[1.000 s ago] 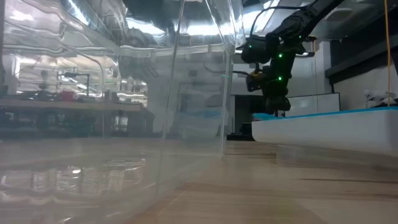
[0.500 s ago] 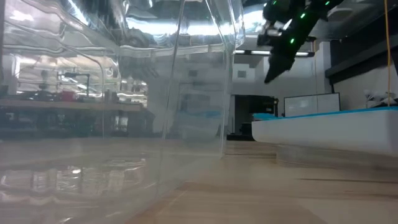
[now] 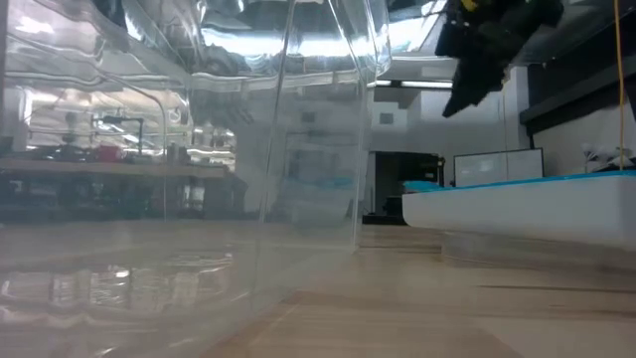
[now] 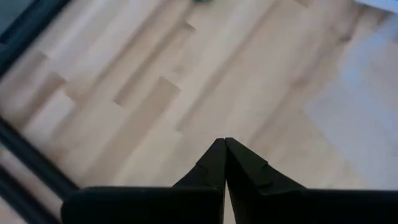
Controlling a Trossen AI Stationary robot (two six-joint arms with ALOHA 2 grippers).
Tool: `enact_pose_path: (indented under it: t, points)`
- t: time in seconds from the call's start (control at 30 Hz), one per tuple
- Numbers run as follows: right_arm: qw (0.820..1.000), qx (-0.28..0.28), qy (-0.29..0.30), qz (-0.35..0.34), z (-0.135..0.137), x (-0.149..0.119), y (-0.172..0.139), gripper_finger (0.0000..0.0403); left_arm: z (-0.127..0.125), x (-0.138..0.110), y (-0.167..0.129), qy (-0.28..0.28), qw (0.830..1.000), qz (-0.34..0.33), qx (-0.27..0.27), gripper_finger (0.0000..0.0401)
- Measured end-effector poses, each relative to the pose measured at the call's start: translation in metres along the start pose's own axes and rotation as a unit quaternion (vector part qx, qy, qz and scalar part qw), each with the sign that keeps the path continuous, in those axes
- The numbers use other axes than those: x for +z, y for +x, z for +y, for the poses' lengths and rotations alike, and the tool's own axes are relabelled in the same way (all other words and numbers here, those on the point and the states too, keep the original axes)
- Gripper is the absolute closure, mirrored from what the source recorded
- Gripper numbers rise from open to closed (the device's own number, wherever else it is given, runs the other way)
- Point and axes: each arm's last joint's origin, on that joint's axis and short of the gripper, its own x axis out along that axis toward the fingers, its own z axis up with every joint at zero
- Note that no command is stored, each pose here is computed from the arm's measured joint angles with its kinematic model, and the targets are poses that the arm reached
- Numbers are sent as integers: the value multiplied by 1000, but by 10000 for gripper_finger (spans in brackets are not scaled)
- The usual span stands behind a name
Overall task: Roll bandage
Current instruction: Prepare the transparent zip bag
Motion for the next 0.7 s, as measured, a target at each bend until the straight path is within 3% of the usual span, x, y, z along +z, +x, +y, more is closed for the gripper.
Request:
enact_pose_path:
  t: [0.2,0.33,0.5,0.7]
  points:
    - [991,128,40,-11,4,-26,29,395,-50,-16,15,-16,999,4,-31,401]
    - [978,194,73,-26,6,-40,43,395,-75,-25,32,-20,1000,13,-19,401]
    - [969,221,104,-18,7,-51,52,395,-92,-36,56,-25,999,35,29,392]
    - [962,244,113,-35,8,-48,51,395,-100,-44,72,2,996,55,69,342]
